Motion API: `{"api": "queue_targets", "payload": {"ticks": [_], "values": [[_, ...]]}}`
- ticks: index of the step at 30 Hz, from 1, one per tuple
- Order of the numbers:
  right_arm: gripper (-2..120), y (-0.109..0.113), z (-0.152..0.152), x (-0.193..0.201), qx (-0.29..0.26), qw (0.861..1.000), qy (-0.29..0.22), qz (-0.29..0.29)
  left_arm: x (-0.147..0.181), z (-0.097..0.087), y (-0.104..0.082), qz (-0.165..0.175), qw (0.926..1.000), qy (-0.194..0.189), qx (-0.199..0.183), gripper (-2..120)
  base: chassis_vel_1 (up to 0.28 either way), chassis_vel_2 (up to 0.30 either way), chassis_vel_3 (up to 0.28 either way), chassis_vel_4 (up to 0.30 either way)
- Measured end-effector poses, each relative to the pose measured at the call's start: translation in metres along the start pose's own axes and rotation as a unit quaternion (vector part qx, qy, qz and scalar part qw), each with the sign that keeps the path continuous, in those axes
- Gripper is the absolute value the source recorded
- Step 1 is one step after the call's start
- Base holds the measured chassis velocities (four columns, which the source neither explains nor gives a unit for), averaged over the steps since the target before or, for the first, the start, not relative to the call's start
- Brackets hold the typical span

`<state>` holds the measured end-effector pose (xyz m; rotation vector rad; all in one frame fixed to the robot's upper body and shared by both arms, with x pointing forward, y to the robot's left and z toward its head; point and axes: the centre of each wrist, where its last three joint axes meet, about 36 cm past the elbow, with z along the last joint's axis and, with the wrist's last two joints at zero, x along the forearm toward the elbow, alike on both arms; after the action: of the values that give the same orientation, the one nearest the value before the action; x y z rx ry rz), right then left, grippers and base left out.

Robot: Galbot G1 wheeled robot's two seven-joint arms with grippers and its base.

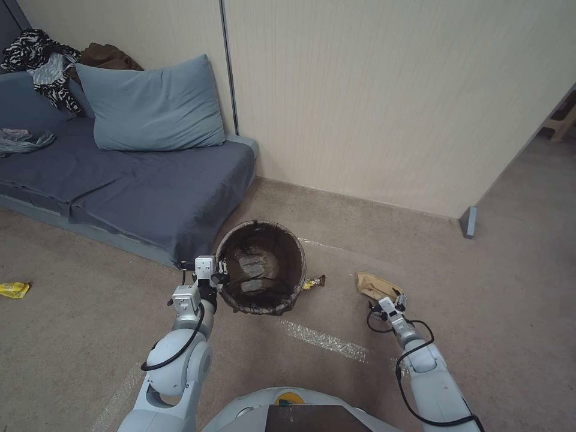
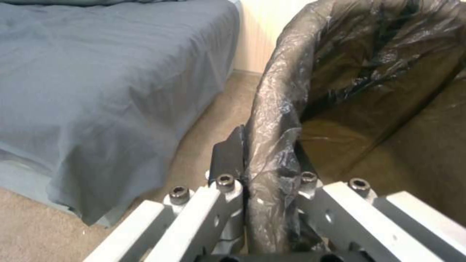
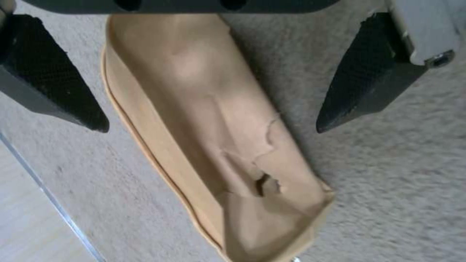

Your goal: Pick up the trash bin, then pick up the garbage from the floor and place it into the trash bin.

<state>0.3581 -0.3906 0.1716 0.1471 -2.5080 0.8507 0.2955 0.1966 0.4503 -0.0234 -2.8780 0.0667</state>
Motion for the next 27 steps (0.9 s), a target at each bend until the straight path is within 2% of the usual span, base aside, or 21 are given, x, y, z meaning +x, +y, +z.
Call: {"api": "queue_targets", "payload": {"ticks": [13,16,18,19,20,22,24,25,27], "values": [[100,-0.005,0.008,-0.019,-0.012,1.000,0.013,0.014,0.000,0.003,0.000,-0.001,1.0000,0.005,-0.003,6,0.000,0.000,0.000,0.000],[85,-0.005,0.009,-0.022,-0.014,1.000,0.016,0.014,-0.001,0.004,0.000,-0.001,1.0000,0.006,-0.003,6,0.000,0.000,0.000,0.000],[84,-0.004,0.009,-0.024,-0.015,1.000,0.016,0.014,-0.001,0.005,-0.001,0.000,1.0000,0.007,-0.003,6,0.000,0.000,0.000,0.000],[77,-0.004,0.009,-0.025,-0.015,1.000,0.016,0.014,-0.001,0.005,-0.001,0.000,1.0000,0.007,-0.003,6,0.000,0.000,0.000,0.000],[77,-0.004,0.009,-0.025,-0.015,1.000,0.016,0.014,-0.001,0.005,-0.001,0.000,1.0000,0.007,-0.003,6,0.000,0.000,0.000,0.000],[64,-0.004,0.009,-0.027,-0.016,1.000,0.016,0.014,-0.001,0.005,-0.001,0.000,1.0000,0.007,-0.003,6,0.000,0.000,0.000,0.000],[64,-0.004,0.009,-0.028,-0.016,1.000,0.016,0.014,-0.001,0.005,-0.001,0.000,1.0000,0.007,-0.003,6,0.000,0.000,0.000,0.000],[55,-0.003,0.009,-0.029,-0.016,1.000,0.016,0.013,-0.001,0.005,-0.001,0.000,1.0000,0.007,-0.003,6,0.000,0.000,0.000,0.000],[51,-0.003,0.009,-0.030,-0.016,1.000,0.017,0.012,-0.001,0.005,-0.001,0.000,1.0000,0.007,-0.003,6,0.000,0.000,0.000,0.000]]}}
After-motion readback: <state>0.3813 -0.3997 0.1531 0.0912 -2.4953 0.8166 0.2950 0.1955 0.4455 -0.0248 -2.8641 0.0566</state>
